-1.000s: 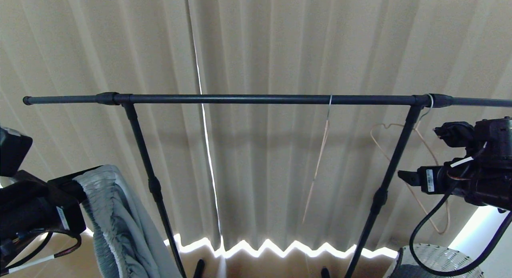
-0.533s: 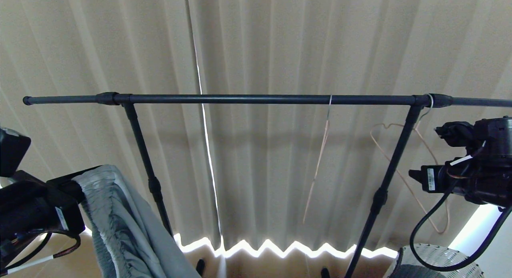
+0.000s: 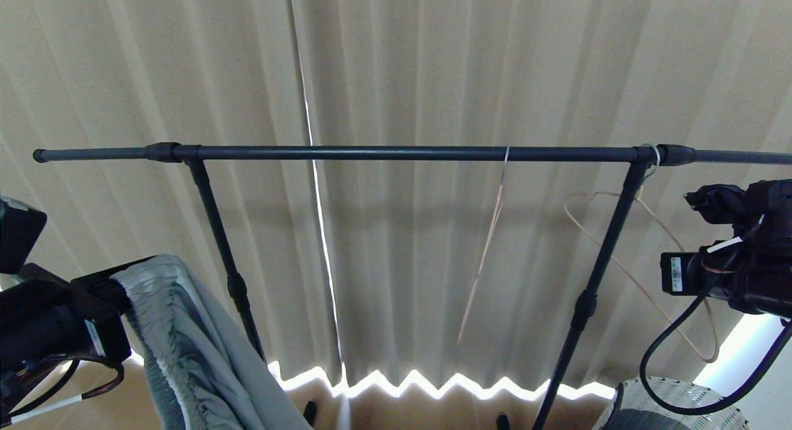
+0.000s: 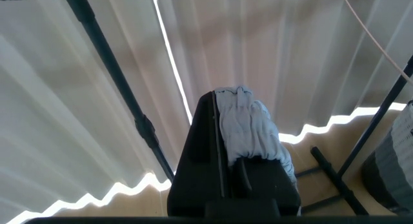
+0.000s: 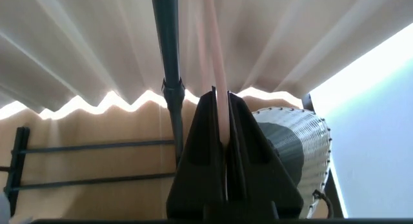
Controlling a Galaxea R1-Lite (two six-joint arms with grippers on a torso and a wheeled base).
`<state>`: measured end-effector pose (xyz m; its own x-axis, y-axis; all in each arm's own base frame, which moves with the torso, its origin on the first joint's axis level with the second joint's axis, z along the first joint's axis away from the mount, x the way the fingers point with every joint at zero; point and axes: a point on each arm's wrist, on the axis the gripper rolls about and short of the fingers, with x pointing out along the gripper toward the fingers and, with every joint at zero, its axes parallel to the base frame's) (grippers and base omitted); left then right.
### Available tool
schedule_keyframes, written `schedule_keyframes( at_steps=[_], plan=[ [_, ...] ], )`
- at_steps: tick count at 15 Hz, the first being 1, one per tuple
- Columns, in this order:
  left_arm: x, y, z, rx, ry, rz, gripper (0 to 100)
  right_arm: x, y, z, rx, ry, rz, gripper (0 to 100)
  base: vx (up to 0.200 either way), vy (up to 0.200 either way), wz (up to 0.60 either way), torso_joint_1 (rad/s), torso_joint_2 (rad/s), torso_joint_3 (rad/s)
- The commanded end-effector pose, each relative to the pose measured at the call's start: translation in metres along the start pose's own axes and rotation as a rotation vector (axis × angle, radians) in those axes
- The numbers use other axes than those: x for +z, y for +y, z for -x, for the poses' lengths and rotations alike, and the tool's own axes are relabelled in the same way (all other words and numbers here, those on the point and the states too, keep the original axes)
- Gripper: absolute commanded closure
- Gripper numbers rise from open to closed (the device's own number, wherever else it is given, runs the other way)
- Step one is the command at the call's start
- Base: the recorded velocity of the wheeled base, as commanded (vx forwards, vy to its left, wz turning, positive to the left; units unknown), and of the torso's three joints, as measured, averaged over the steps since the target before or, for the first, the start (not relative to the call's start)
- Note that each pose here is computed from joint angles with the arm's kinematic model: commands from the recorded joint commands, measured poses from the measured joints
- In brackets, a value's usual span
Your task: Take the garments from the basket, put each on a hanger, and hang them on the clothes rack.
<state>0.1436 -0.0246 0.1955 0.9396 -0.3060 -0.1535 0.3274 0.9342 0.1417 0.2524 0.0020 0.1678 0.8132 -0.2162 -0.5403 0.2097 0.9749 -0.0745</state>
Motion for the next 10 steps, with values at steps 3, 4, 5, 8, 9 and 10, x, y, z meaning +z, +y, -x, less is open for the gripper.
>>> schedule_keyframes(
  at_steps=[3, 4, 5, 8, 9, 10],
  plan=[
    [0.000, 0.000, 0.000, 0.002, -0.001, -0.001, 100, 0.012, -0.006, 0.018, -0.001, -0.079, -0.024, 100, 0.000, 0.000, 0.00, 0.000, 0.00, 0.000],
    [0.000, 0.000, 0.001, 0.002, -0.003, -0.002, 100, 0.014, -0.007, 0.022, -0.003, -0.093, -0.028, 100, 0.000, 0.000, 0.00, 0.000, 0.00, 0.000],
    [0.001, 0.000, 0.002, 0.001, -0.009, -0.003, 100, 0.016, -0.009, 0.031, -0.001, -0.122, -0.036, 100, 0.000, 0.000, 0.00, 0.000, 0.00, 0.000],
    [0.001, 0.000, 0.003, 0.002, -0.012, -0.005, 100, 0.017, -0.013, 0.046, 0.000, -0.162, -0.043, 100, 0.000, 0.000, 0.00, 0.000, 0.00, 0.000],
    [0.001, 0.000, 0.003, 0.002, -0.012, -0.005, 100, 0.016, -0.013, 0.048, 0.000, -0.164, -0.042, 100, 0.000, 0.000, 0.00, 0.000, 0.00, 0.000],
    [0.001, 0.000, 0.003, 0.002, -0.012, -0.005, 100, 0.014, -0.015, 0.049, -0.004, -0.162, -0.043, 100, 0.000, 0.000, 0.00, 0.000, 0.00, 0.000]
  ],
)
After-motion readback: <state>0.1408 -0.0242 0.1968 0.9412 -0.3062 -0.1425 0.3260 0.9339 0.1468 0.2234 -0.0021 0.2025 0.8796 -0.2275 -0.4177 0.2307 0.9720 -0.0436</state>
